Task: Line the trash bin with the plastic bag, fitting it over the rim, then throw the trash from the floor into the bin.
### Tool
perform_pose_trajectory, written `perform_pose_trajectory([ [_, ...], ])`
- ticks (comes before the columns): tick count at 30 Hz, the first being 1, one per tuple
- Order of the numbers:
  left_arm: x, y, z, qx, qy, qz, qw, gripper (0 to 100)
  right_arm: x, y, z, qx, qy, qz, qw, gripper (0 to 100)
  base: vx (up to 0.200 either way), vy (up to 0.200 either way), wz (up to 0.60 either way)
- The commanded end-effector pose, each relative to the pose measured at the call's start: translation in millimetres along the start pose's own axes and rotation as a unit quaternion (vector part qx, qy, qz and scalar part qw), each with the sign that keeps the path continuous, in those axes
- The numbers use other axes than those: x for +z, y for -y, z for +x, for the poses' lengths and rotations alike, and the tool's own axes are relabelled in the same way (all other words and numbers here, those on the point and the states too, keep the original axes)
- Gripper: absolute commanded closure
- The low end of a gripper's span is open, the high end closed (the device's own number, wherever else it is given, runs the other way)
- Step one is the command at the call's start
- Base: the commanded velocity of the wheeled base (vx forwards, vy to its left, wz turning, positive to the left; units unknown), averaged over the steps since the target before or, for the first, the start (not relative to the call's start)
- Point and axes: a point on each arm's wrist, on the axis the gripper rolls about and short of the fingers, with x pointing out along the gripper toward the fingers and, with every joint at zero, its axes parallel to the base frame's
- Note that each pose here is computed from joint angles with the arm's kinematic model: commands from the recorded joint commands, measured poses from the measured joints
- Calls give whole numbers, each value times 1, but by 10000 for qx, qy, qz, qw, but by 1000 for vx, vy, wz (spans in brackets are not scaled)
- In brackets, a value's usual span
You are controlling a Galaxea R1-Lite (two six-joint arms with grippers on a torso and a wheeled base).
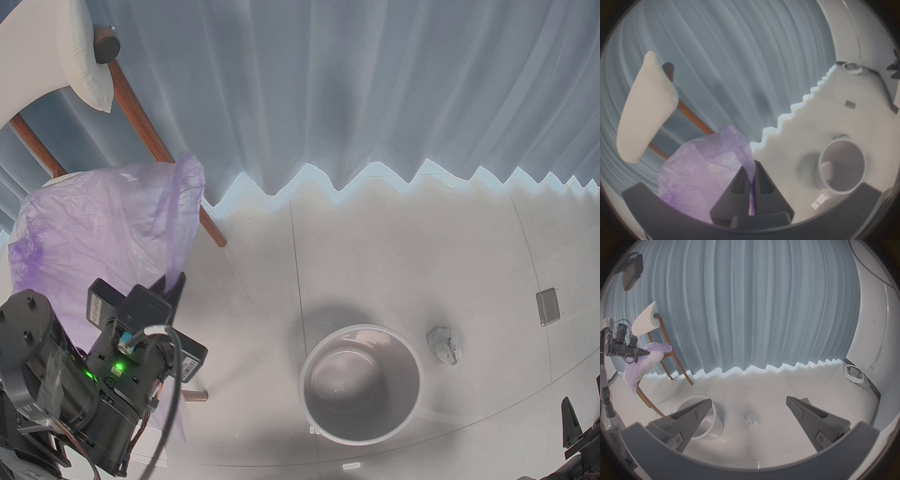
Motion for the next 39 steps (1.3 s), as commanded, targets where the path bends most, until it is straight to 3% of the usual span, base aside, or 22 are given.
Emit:
perform_pose_trajectory([
  [1, -4, 5, -5, -562, 248, 346, 9975, 100, -5, 0, 0, -1, -5, 2, 10000, 0, 0, 0, 0],
  [5, -5, -2, -11, -823, 304, 467, 9950, 100, -5, 0, 0, -1, 3, 2, 10000, 0, 0, 0, 0],
  [8, -1, -8, -13, -1056, 358, 252, 9934, 100, -5, 0, 0, -1, -5, 2, 10000, 0, 0, 0, 0],
  [11, 1, -13, -13, -1782, 394, 14, 9832, 100, -5, 0, 0, -1, 3, 2, 10000, 0, 0, 0, 0],
  [12, 0, -13, -13, -1822, 402, 21, 9824, 100, -5, 0, 0, -1, -5, 2, 10000, 0, 0, 0, 0],
  [13, 0, -21, -11, -2229, 465, 48, 9737, 100, -5, 0, 0, -9, 3, 2, 10000, 0, 0, 0, 0],
  [15, 0, -30, -9, -2477, 457, 67, 9677, 100, -5, 0, 0, -1, -5, 2, 10000, 0, 0, 0, 0],
  [21, 3, -52, -8, -2553, 266, -183, 9663, 100, -5, 0, 0, -1, -5, 2, 10000, 0, 0, 0, 0],
  [22, 4, -54, -8, -2538, 195, -505, 9657, 100, -5, 0, 0, 6, 3, 2, 10000, 0, 0, 0, 0],
  [23, 4, -53, -8, -2546, 189, -541, 9654, 100, -5, 0, 0, 6, -5, 2, 10000, 0, 0, 0, 0],
  [24, 3, -53, -11, -2583, 76, -961, 9612, 100, -5, 0, 0, 6, -5, 2, 10000, 0, 0, 0, 0],
  [26, 3, -56, -15, -2669, 117, -1227, 9558, 100, -5, 0, 0, 6, -5, 2, 10000, 0, 0, 0, 0],
  [29, 3, -60, -18, -3080, 312, -1394, 9406, 100, -5, 0, 0, -9, -5, 2, 10000, 0, 0, 0, 0],
  [38, -9, -80, -11, -3579, 500, -1789, 9151, 100, -5, 0, 0, 6, -5, 2, 10000, 0, 0, 0, 0],
  [39, -11, -83, -12, -3663, 427, -2103, 9054, 100, -5, 0, 0, -9, 3, 2, 10000, 0, 0, 0, 0],
])
